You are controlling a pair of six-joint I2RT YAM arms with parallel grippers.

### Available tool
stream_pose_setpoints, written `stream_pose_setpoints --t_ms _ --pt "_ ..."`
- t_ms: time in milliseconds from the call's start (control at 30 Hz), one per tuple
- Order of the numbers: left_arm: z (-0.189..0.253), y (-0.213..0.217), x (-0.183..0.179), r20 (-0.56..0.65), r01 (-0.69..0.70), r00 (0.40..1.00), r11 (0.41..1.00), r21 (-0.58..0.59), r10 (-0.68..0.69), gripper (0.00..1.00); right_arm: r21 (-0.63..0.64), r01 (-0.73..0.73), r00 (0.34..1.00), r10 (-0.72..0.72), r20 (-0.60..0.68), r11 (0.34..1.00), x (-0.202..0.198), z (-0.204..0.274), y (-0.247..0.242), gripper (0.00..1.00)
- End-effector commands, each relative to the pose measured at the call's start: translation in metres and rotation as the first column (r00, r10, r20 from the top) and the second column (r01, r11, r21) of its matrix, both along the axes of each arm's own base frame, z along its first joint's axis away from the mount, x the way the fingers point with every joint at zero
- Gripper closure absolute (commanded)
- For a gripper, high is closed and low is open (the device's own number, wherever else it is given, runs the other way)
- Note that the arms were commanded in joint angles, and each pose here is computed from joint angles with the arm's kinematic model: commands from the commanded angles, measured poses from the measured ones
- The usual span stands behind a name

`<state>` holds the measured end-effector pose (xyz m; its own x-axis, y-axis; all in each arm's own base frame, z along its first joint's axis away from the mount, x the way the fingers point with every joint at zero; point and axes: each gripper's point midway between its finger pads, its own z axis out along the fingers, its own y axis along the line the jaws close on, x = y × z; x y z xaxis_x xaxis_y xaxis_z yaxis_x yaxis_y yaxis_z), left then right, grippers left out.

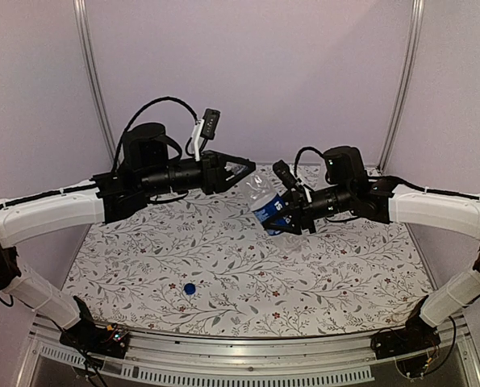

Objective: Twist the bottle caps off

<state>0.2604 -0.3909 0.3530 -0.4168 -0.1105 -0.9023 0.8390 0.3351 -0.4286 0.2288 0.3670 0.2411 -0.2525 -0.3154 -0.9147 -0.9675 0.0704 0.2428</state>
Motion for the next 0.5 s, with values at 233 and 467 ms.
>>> stream_pose_setpoints --t_ms 233,467 --pt "0.0046 0.0107 -0.0041 0.003 -0.006 1.000 0.999 -0.035 0.006 0.59 0.019 0.018 0.999 -0.018 0.028 1.000 0.0018 0.0085 -0.0021 0.59" --pt "0.0082 0.0109 -0.0050 0.019 0.000 1.000 0.999 -0.040 0.001 0.75 0.011 0.020 1.000 -0.020 0.016 1.000 0.0025 0.0036 -0.0016 0.58"
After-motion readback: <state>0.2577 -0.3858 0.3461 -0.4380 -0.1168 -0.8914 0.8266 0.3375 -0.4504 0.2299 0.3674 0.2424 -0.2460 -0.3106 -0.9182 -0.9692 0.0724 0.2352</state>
